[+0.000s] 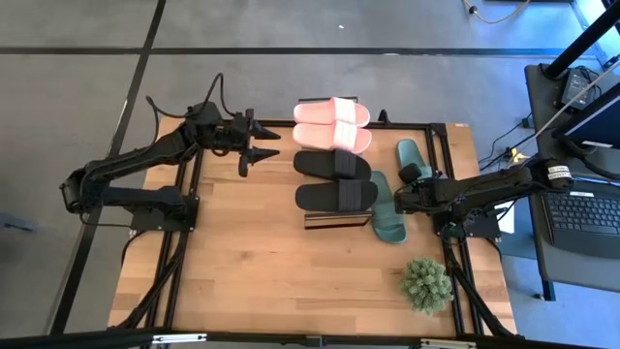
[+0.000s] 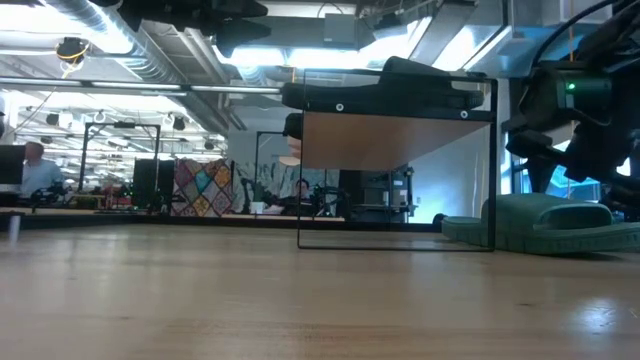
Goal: Pick and place slides into the shelf
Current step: Put the right green slide under the shelf
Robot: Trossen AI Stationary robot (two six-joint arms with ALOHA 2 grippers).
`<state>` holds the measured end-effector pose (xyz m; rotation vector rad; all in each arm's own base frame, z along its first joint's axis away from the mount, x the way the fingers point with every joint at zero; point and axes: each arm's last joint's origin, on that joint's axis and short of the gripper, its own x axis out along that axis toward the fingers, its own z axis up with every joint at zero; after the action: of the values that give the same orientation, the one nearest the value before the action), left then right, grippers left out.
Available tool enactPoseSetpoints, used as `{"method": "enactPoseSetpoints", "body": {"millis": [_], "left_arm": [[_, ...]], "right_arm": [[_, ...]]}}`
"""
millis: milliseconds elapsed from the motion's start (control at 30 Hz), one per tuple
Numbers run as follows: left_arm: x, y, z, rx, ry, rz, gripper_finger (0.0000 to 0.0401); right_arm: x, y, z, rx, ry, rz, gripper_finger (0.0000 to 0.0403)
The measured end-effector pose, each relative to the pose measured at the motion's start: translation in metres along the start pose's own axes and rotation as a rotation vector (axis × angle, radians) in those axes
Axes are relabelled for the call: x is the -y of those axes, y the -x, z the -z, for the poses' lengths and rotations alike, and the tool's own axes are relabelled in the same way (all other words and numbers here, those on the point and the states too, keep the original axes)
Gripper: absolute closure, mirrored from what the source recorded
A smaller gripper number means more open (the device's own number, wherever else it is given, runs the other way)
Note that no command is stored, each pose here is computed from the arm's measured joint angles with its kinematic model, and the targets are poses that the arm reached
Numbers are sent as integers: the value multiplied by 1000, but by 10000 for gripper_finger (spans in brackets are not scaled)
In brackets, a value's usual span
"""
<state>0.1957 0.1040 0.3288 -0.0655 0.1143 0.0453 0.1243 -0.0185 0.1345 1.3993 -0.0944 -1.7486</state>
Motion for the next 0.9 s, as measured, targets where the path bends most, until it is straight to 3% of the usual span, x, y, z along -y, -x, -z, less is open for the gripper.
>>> {"method": "enactPoseSetpoints", "body": {"millis": [900], "left_arm": [[0,0,1,-9,4,1,189]], "right_arm": [[-1,-2,-3,41,95,-4,108]]}}
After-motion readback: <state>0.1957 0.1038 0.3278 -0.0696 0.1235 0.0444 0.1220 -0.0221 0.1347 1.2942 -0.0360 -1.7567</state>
